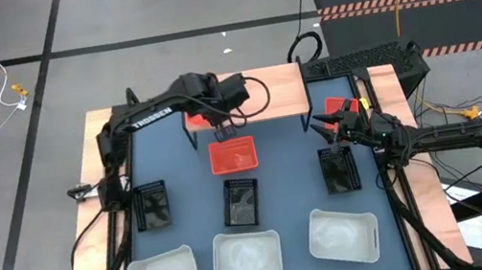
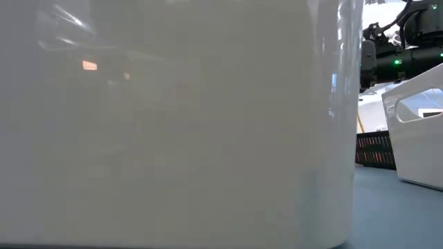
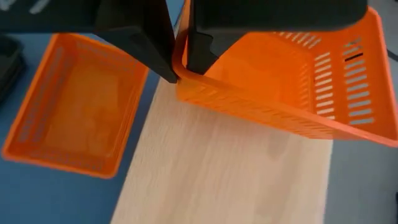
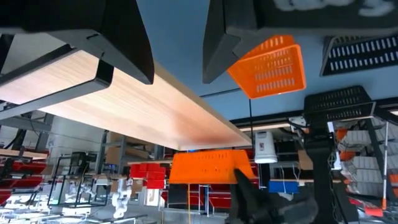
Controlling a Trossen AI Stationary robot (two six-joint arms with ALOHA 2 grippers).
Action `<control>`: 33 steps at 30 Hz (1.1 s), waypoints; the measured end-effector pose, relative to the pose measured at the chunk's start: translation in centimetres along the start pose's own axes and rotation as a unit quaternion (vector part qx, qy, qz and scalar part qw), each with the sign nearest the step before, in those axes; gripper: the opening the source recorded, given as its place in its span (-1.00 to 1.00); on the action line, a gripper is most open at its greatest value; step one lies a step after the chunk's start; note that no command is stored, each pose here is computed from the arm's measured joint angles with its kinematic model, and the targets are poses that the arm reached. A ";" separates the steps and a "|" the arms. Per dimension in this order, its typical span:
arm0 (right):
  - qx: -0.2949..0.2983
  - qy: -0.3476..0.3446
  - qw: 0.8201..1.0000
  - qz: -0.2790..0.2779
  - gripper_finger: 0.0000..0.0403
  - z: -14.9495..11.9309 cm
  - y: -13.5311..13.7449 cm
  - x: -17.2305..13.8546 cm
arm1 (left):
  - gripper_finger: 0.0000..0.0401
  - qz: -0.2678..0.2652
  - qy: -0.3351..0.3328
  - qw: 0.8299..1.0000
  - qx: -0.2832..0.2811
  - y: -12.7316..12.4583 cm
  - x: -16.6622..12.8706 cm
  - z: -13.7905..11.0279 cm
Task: Stack baskets on shelf by color
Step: Put the left orange bin on the shelf
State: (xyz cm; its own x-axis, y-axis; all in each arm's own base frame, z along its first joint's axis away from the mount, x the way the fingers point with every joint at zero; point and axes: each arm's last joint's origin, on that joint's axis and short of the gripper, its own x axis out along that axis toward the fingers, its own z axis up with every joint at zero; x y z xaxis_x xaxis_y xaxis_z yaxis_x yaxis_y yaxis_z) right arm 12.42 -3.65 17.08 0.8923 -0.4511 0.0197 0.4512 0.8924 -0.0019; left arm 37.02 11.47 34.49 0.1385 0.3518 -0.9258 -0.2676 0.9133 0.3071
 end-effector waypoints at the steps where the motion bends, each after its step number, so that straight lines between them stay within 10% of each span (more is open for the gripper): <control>1: 0.001 0.000 1.000 0.000 -0.34 0.0 0.0 0.0 | -0.82 0.000 0.003 1.000 0.011 -0.1 0.3 0.1; 24: -0.011 0.018 1.000 0.001 -0.34 -0.3 0.0 0.0 | -0.77 -0.024 0.027 0.999 -0.019 0.9 1.3 -0.1; 33: -0.016 0.017 1.000 0.001 -0.34 -0.3 0.0 0.0 | -0.20 -0.025 0.042 0.999 -0.016 0.9 1.1 -0.5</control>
State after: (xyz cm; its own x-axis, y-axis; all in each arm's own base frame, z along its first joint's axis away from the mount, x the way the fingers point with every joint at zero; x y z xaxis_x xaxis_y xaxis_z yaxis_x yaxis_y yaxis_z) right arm 12.42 -3.65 16.75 0.8927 -0.4505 -0.0141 0.4498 0.8924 -0.0348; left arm 36.47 12.55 33.65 0.0720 0.2862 -0.9555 -0.2927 0.9218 0.2540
